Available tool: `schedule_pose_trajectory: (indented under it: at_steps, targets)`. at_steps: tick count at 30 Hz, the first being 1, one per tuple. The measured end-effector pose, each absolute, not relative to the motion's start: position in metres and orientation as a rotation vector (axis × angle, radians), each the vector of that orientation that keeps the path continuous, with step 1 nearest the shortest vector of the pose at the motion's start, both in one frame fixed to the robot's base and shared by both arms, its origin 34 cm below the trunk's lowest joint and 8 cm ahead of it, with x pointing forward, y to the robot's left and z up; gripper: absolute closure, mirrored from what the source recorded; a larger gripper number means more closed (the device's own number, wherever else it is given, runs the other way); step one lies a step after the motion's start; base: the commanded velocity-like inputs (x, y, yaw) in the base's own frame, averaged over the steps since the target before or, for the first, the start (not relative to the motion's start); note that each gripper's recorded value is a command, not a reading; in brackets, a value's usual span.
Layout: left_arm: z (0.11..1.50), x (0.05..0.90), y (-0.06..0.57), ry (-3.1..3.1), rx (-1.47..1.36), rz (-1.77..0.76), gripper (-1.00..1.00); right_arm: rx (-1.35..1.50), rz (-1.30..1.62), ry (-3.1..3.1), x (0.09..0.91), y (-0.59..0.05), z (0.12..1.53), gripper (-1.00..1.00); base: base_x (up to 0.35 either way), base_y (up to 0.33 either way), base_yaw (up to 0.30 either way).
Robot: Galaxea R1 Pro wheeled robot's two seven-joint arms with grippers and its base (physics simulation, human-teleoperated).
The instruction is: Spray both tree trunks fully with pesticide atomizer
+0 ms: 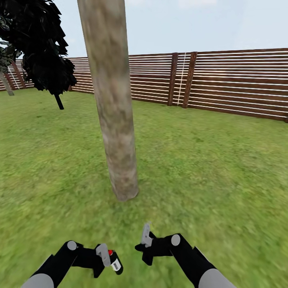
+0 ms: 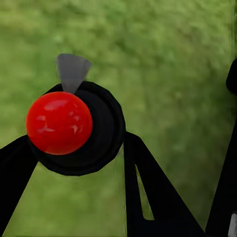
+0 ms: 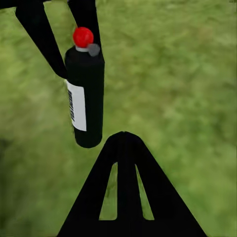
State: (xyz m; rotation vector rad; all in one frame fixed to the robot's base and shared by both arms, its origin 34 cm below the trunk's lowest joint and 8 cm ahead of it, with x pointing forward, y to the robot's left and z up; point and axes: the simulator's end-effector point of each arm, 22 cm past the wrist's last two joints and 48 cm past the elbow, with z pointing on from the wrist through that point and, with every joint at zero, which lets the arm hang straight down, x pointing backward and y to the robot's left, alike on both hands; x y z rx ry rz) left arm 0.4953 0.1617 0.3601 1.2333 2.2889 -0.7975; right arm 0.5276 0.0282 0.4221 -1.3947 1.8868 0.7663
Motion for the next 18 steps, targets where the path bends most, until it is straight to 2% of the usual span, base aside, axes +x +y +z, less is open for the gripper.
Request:
schedule_pose_trajectory:
  at_steps: [11, 18]
  targets:
    - [0.368, 0.500, 0.137, 2.239, 1.248, -0.823, 1.00, -1.402, 0.805, 1.867, 0.522, 0.043, 0.428, 1.00, 0.000, 0.000, 0.000]
    - [0.363, 0.484, 0.126, 2.212, 1.383, -0.838, 1.00, -1.405, 0.803, 1.868, 0.521, 0.042, 0.427, 1.00, 0.000, 0.000, 0.000]
